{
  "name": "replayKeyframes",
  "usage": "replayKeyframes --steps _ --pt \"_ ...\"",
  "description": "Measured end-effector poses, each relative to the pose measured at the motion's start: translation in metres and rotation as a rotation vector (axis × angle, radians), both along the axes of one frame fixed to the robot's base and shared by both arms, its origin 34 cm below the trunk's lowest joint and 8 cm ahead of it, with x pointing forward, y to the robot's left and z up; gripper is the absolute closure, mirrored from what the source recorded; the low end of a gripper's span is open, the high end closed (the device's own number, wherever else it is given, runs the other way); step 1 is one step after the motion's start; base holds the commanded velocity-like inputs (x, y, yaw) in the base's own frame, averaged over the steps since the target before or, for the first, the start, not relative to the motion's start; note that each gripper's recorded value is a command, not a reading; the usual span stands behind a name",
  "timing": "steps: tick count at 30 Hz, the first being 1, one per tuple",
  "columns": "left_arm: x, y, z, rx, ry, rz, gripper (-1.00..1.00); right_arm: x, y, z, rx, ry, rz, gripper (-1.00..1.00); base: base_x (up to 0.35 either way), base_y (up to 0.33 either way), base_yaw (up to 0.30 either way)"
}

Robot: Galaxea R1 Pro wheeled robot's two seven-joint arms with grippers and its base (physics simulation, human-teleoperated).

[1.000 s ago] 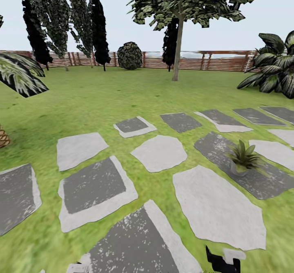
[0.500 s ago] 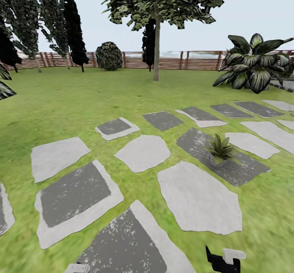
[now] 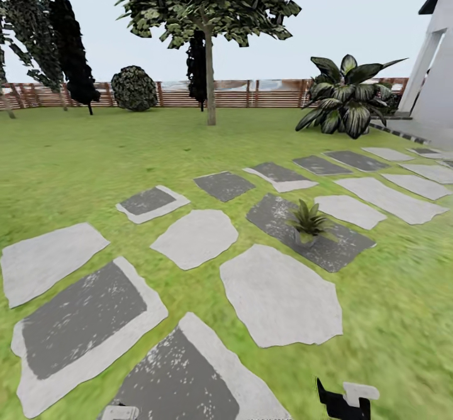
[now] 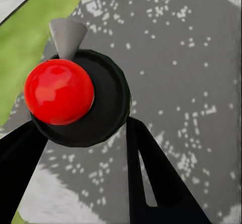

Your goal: Pick up the pesticide atomizer in the garden and spray insectifuge to fully cover both potted plants in the garden.

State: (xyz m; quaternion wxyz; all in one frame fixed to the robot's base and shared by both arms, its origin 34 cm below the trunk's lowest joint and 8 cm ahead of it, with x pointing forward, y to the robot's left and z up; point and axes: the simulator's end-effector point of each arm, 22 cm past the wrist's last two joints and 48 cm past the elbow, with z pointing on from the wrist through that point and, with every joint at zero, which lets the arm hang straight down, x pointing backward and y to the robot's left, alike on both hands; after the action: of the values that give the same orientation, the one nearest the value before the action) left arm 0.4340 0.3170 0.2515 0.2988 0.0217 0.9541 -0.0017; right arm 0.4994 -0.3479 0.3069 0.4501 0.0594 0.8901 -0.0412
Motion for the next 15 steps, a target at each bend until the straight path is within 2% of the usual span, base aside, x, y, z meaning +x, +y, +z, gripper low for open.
replayKeyframes --steps 15 --pt "0.0 0.0 0.0 0.0 0.0 -0.001 1.0 -0.0002 0.0006 -0.0003 0.001 0.001 0.0 -1.0 0.0 0.0 -0.3"
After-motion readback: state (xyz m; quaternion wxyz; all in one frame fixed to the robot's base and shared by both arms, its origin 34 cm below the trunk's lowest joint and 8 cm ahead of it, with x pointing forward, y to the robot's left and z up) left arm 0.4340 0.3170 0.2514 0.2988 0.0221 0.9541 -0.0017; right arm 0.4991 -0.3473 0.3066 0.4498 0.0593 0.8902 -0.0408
